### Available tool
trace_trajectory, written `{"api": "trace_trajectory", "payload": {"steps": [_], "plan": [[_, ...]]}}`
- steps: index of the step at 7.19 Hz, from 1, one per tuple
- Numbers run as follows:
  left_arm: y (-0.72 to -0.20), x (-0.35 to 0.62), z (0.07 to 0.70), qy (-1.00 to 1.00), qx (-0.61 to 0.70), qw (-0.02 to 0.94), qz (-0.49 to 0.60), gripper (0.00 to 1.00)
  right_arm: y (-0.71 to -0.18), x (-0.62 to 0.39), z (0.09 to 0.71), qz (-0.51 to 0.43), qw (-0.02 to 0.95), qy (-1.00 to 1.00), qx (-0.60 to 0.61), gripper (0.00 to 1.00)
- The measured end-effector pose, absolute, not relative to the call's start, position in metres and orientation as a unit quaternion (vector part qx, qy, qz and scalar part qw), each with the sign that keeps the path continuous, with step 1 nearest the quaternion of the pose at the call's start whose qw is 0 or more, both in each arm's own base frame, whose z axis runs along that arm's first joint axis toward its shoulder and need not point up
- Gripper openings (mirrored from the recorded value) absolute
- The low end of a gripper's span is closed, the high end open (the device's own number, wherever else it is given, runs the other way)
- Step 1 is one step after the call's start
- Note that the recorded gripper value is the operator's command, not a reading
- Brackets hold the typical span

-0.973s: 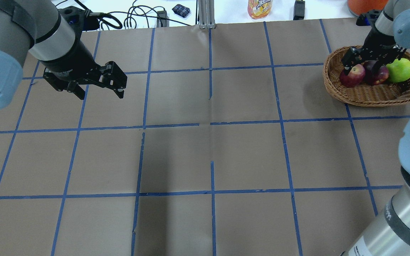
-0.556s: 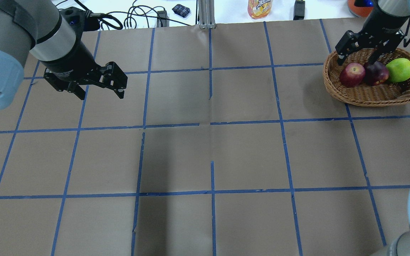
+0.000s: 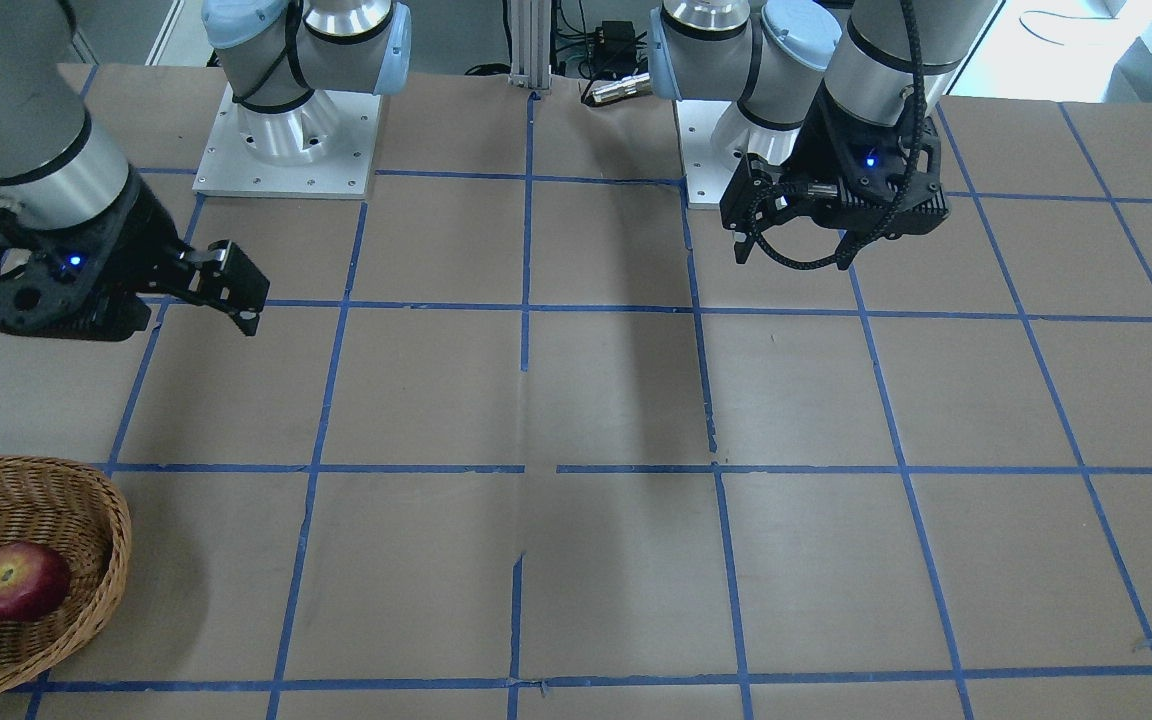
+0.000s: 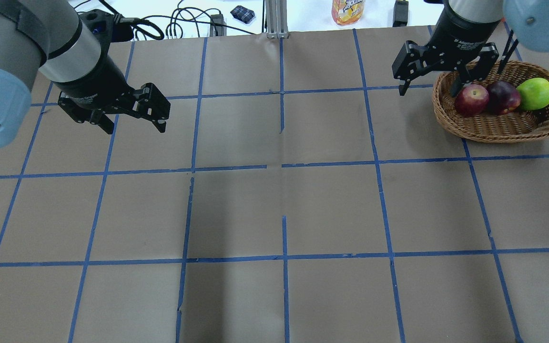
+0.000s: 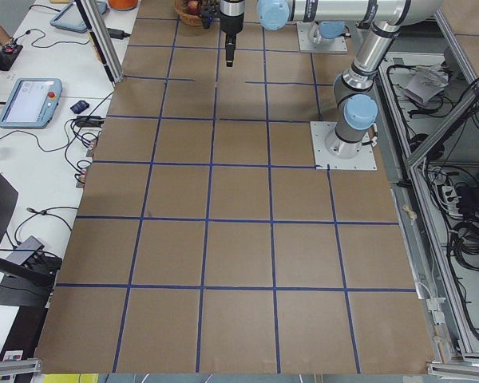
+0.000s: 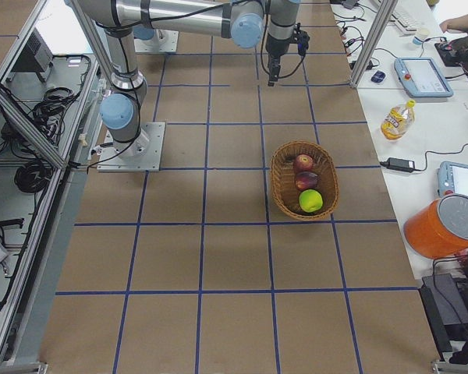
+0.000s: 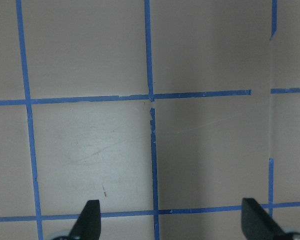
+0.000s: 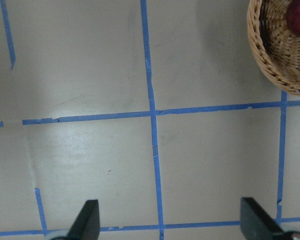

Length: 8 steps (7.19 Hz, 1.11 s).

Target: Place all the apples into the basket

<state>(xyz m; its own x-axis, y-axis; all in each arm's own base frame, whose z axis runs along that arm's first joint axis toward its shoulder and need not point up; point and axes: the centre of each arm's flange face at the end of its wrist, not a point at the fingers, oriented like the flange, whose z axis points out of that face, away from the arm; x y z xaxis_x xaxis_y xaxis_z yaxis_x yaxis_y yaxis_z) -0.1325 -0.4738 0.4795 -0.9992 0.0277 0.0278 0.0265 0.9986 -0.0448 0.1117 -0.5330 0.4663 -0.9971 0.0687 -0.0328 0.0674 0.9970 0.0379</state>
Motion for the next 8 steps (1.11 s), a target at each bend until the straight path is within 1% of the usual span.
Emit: {"api": "trace_trajectory", "payload": {"steps": [1,3,8], "plan": [[-0.474,-0.132,0.480,-1.000,-0.014,0.014,0.023,1.00,-0.510,0.127,0.474,0.022,0.016,0.999,0.032,1.00],[-0.475,-0.133,0.481,-1.000,-0.013,0.014,0.024,1.00,-0.487,0.136,0.480,0.037,0.011,0.999,0.027,1.00],[-0.474,-0.133,0.479,-1.000,-0.013,0.015,0.022,1.00,-0.475,0.131,0.482,0.057,0.008,0.998,0.026,1.00]]}}
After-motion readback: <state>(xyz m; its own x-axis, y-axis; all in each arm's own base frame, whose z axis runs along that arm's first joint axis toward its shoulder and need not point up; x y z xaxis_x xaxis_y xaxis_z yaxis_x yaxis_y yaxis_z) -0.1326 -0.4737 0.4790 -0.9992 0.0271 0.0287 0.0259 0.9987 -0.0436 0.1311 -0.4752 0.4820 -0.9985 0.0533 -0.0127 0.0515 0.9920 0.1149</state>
